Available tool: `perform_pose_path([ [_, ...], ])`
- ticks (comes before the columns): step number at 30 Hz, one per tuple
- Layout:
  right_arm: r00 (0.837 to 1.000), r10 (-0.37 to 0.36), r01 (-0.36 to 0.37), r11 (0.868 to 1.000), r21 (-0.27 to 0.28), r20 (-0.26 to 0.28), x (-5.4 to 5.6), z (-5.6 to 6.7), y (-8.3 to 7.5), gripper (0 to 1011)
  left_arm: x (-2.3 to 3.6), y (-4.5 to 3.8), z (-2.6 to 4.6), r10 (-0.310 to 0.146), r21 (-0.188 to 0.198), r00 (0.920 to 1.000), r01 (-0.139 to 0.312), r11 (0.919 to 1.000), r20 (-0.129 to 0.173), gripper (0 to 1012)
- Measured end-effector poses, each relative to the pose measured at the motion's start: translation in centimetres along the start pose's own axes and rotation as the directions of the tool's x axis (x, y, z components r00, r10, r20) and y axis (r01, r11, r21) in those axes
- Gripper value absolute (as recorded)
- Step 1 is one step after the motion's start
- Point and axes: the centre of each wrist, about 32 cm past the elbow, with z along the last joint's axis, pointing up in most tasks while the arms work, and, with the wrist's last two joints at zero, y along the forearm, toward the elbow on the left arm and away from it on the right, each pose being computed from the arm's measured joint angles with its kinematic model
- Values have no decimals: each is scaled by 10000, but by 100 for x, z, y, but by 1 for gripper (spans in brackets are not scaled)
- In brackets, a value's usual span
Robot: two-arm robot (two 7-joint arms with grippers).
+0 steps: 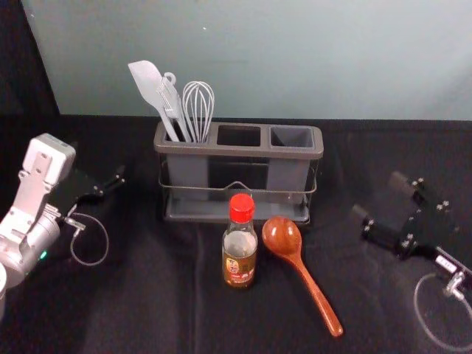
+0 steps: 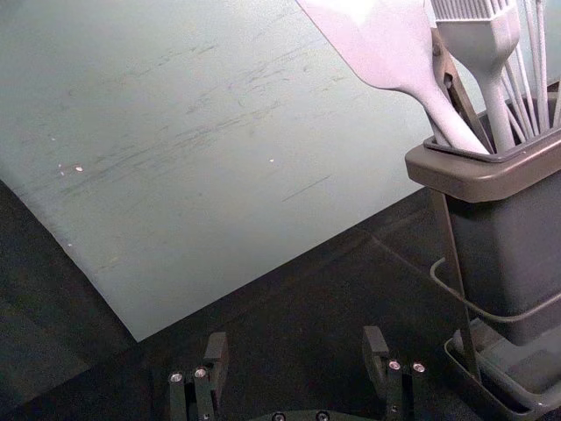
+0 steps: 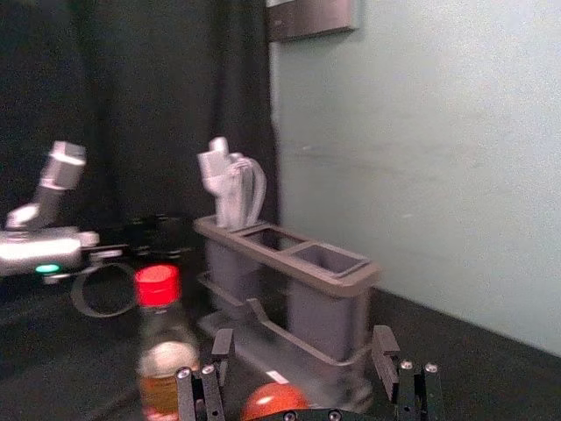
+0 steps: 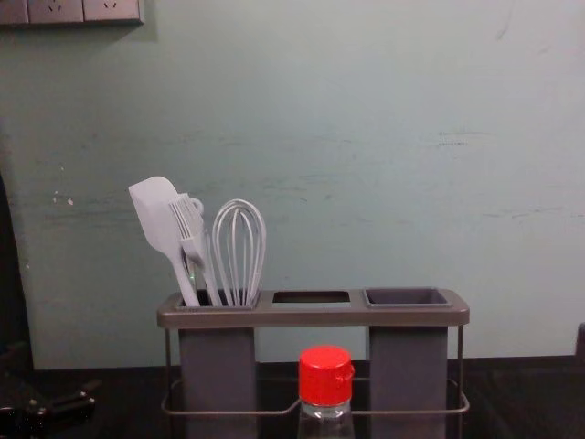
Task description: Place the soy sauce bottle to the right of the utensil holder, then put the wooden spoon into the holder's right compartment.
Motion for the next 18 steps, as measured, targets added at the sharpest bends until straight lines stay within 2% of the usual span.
perform_pose_path([
  [3, 9986, 447, -450, 9990, -75, -287, -10, -5, 13, 1002, 0, 0, 0, 0, -1, 10000, 0, 10000, 0, 1005],
  [5, 9926, 1057, -1072, 9940, -225, -595, -16, -16, 62, 1003, 0, 0, 0, 0, 0, 10000, 0, 10000, 0, 1005],
  [7, 9904, 1208, -1227, 9921, -260, -674, -18, -21, 81, 1003, 0, 0, 0, 1, 0, 10000, -1, 10000, -1, 1005],
  [11, 9763, 1894, -1950, 9797, -464, -1046, -21, -41, 208, 1003, 0, 0, 0, 1, 0, 10000, -1, 10000, 0, 1005],
  [18, 9627, 2577, -2635, 9622, -694, -830, -14, -20, 440, 1003, 0, 0, 0, 1, -1, 10000, -1, 10000, 0, 1005],
])
